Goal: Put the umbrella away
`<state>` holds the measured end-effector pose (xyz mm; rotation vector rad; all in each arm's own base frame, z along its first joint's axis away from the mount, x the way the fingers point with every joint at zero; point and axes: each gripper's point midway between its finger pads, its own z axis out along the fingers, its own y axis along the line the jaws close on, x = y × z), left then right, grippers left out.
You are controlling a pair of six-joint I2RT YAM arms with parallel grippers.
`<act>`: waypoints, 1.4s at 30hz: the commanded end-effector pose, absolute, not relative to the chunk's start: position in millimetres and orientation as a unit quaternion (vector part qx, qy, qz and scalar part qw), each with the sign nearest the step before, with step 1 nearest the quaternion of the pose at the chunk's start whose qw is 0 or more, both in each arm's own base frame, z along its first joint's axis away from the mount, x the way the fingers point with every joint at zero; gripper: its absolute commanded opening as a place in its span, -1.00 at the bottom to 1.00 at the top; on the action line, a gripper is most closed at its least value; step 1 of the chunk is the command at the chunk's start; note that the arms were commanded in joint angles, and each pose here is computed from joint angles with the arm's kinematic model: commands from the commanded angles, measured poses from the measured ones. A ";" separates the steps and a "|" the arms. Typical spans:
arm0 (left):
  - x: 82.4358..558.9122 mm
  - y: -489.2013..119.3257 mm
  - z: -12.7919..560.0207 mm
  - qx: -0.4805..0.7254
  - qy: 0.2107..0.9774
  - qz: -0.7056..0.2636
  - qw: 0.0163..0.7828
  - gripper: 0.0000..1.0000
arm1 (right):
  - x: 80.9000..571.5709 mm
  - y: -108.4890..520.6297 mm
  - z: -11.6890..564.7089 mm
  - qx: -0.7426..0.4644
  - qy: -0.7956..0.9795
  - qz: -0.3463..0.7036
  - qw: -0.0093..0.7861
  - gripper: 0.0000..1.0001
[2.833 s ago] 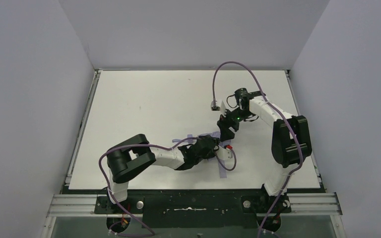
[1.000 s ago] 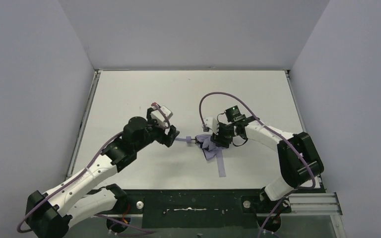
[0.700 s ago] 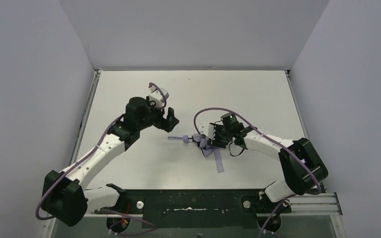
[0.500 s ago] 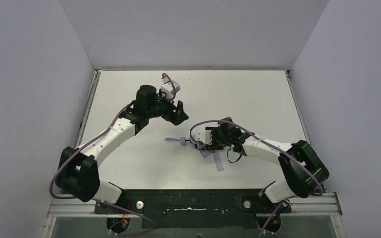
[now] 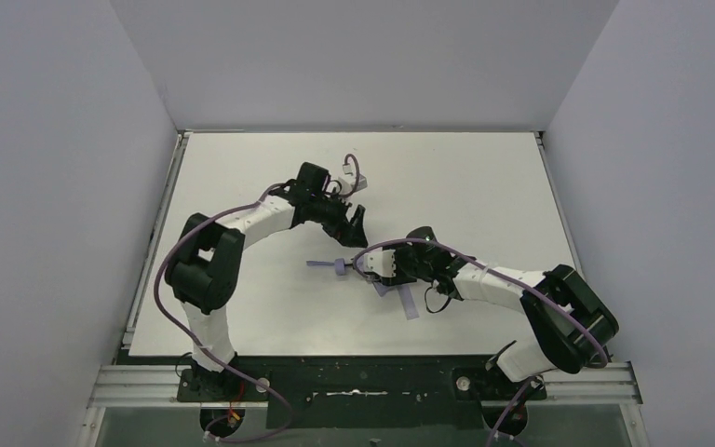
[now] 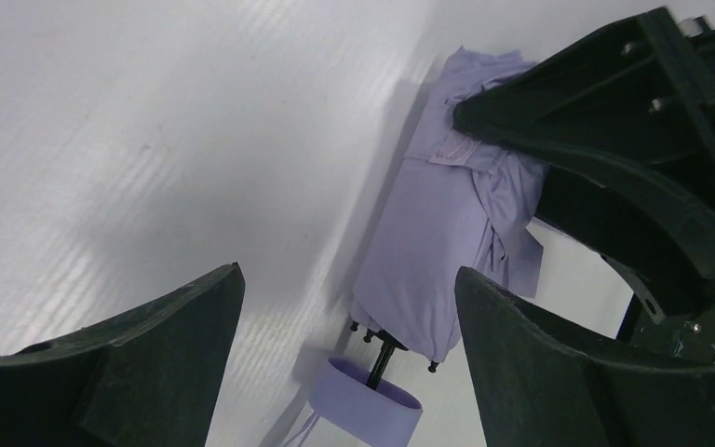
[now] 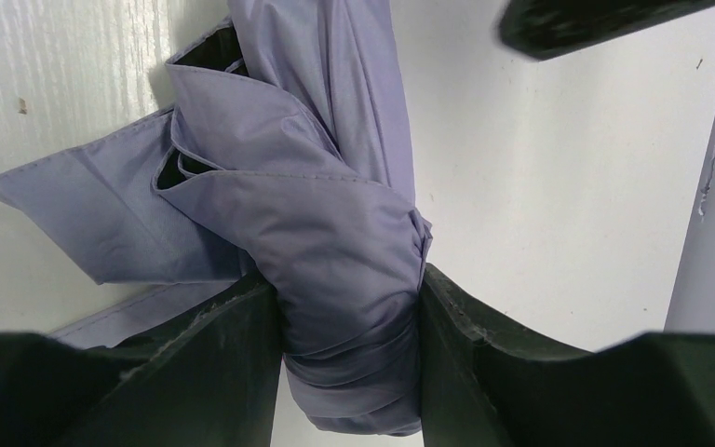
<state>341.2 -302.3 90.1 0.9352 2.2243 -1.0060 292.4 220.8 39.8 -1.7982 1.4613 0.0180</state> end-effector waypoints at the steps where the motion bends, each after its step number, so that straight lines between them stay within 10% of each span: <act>1: 326.2 -325.9 90.4 0.376 0.801 -0.405 0.230 0.63 | 281.0 214.2 21.6 -0.723 0.584 0.014 0.369 -0.60; 18: 295.1 -351.6 45.0 0.399 0.802 -0.414 0.164 0.59 | 279.4 212.3 17.3 -0.723 0.589 0.017 0.360 -0.59; 34: 284.5 -341.0 20.9 0.436 0.822 -0.339 0.140 -0.19 | 293.6 216.3 24.3 -0.688 0.612 0.016 0.390 -0.51; 42: 277.0 -321.2 2.5 0.465 0.839 -0.254 0.124 -0.46 | 297.9 219.3 48.3 -0.656 0.619 0.022 0.431 0.01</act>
